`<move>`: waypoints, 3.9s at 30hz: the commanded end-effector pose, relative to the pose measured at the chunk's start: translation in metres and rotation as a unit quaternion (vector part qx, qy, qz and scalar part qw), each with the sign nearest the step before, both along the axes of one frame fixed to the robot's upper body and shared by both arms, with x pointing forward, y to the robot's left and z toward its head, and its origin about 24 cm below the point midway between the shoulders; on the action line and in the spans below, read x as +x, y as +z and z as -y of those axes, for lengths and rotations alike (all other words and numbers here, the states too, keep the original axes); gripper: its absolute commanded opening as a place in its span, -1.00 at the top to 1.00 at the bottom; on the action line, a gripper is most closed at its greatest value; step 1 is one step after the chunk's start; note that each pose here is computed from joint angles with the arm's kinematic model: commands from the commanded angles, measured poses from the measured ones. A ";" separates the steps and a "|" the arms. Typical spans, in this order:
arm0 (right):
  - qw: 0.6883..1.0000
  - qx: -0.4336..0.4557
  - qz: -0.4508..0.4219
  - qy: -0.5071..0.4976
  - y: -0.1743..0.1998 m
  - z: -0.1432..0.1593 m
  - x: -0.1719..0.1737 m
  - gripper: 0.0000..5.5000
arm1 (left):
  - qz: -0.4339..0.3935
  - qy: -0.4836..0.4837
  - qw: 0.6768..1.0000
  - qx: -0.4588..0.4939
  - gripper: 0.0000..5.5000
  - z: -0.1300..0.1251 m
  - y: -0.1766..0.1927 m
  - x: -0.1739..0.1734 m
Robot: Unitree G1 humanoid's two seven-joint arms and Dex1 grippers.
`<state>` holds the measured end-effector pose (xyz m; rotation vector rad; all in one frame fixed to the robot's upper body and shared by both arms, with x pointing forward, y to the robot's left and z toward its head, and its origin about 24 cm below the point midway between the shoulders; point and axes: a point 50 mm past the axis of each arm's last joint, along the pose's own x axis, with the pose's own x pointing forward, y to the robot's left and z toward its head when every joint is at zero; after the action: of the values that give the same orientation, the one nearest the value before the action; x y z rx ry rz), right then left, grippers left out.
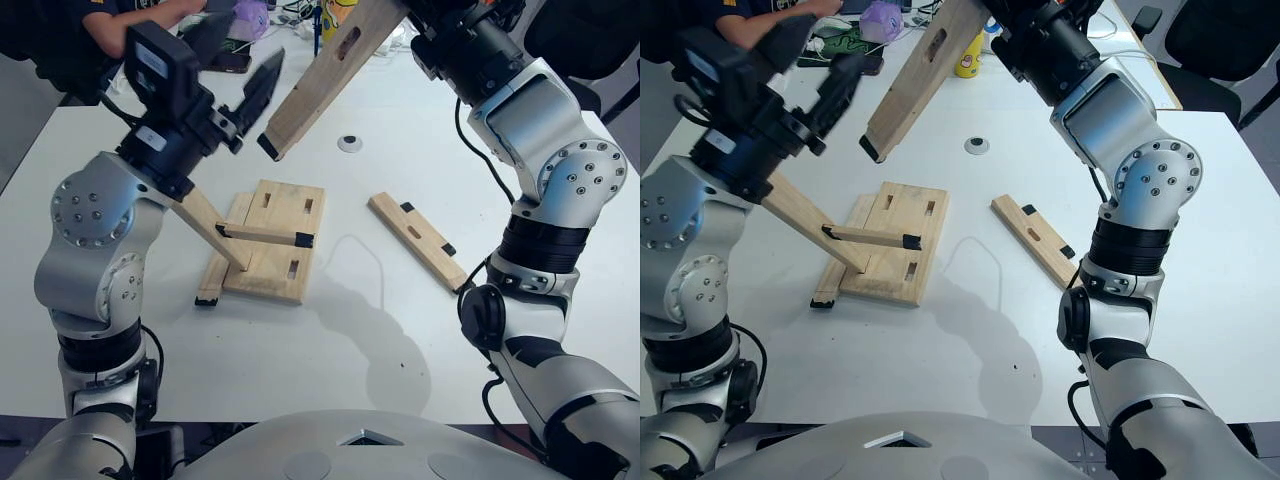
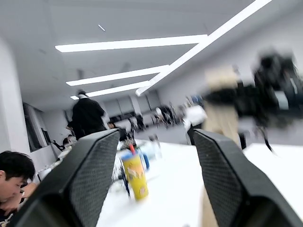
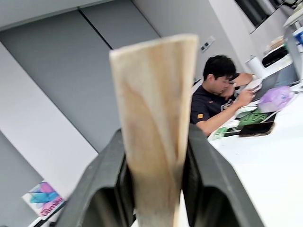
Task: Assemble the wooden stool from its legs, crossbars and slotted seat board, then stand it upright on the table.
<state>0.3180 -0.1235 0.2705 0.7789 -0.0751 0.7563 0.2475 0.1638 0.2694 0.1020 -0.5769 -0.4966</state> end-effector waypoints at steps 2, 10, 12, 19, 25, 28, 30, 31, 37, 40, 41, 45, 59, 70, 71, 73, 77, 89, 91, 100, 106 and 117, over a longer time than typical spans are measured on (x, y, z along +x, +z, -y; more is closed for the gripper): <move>0.999 -0.030 0.003 -0.033 -0.009 0.008 0.001 0.62 | 0.083 0.101 0.975 -0.181 -0.05 -0.066 0.050 -0.007; 0.997 -0.056 -0.004 -0.059 -0.026 0.016 -0.003 0.62 | -0.131 0.282 0.950 -0.039 -0.05 -0.140 -0.061 0.009; 0.997 -0.057 -0.003 -0.060 -0.026 0.016 -0.004 0.62 | -0.192 0.269 0.943 0.053 -0.05 -0.135 -0.100 0.007; 0.996 -0.060 -0.005 -0.062 -0.028 0.018 -0.004 0.62 | -0.346 0.044 0.923 0.163 -0.05 -0.077 -0.173 -0.030; 0.997 -0.050 0.003 -0.056 -0.022 0.016 -0.005 0.62 | -0.375 0.032 0.905 0.198 -0.05 -0.072 -0.188 -0.037; 0.997 -0.048 0.004 -0.056 -0.022 0.016 -0.006 0.62 | -0.378 0.018 0.902 0.206 -0.05 -0.062 -0.194 -0.038; 0.997 -0.046 0.004 -0.056 -0.021 0.016 -0.006 0.62 | -0.379 0.007 0.902 0.207 -0.05 -0.054 -0.197 -0.037; 0.997 -0.045 0.004 -0.057 -0.021 0.017 -0.006 0.62 | -0.380 0.000 0.901 0.209 -0.05 -0.050 -0.199 -0.037; 0.996 -0.048 0.007 -0.076 -0.018 0.023 -0.003 0.62 | -0.366 -0.024 0.906 0.212 -0.05 -0.026 -0.202 -0.029; 0.989 -0.082 0.002 -0.122 -0.022 0.035 0.001 0.62 | -0.335 -0.041 0.920 0.197 -0.05 -0.004 -0.191 -0.019; 0.985 -0.097 -0.005 -0.143 -0.025 0.040 0.003 0.62 | -0.326 -0.049 0.925 0.190 -0.05 0.004 -0.187 -0.016; 0.964 -0.181 -0.025 -0.195 -0.049 0.057 0.001 0.62 | -0.303 -0.067 0.934 0.178 -0.05 0.024 -0.177 -0.010; 0.960 -0.228 -0.028 -0.159 -0.083 0.061 0.006 0.62 | -0.335 -0.003 0.924 0.184 -0.05 0.000 -0.194 -0.011; 0.971 -0.220 -0.032 -0.094 -0.120 0.058 -0.006 0.62 | -0.333 -0.004 0.924 0.185 -0.05 0.000 -0.195 -0.011; 0.970 -0.224 -0.031 -0.091 -0.123 0.058 -0.006 0.62 | -0.333 -0.004 0.925 0.185 -0.05 0.000 -0.194 -0.010; 0.968 -0.233 -0.025 -0.087 -0.126 0.060 -0.009 0.62 | -0.330 -0.007 0.925 0.186 -0.05 0.000 -0.193 -0.010; 0.970 -0.230 -0.011 -0.081 -0.121 0.063 -0.011 0.62 | -0.329 -0.010 0.926 0.186 -0.05 0.001 -0.192 -0.010; 0.974 -0.196 -0.058 -0.094 -0.133 0.070 -0.016 0.62 | -0.324 -0.008 0.928 0.181 -0.05 0.001 -0.190 -0.009; 0.978 -0.184 -0.050 -0.089 -0.131 0.073 -0.017 0.62 | -0.324 -0.007 0.929 0.180 -0.05 0.000 -0.189 -0.008; 0.978 -0.198 -0.018 -0.064 -0.127 0.076 -0.020 0.62 | -0.321 -0.007 0.930 0.177 -0.05 0.001 -0.189 -0.008; 0.983 -0.171 -0.004 -0.066 -0.120 0.079 -0.020 0.62 | -0.320 -0.006 0.931 0.174 -0.05 0.002 -0.188 -0.008; 0.979 -0.193 -0.009 -0.069 -0.125 0.079 -0.022 0.62 | -0.320 -0.005 0.931 0.172 -0.05 0.002 -0.188 -0.008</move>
<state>0.2977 -0.2026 0.1502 0.4326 0.0053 0.6094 0.2387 0.1618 0.0777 0.2528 0.1687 -0.6049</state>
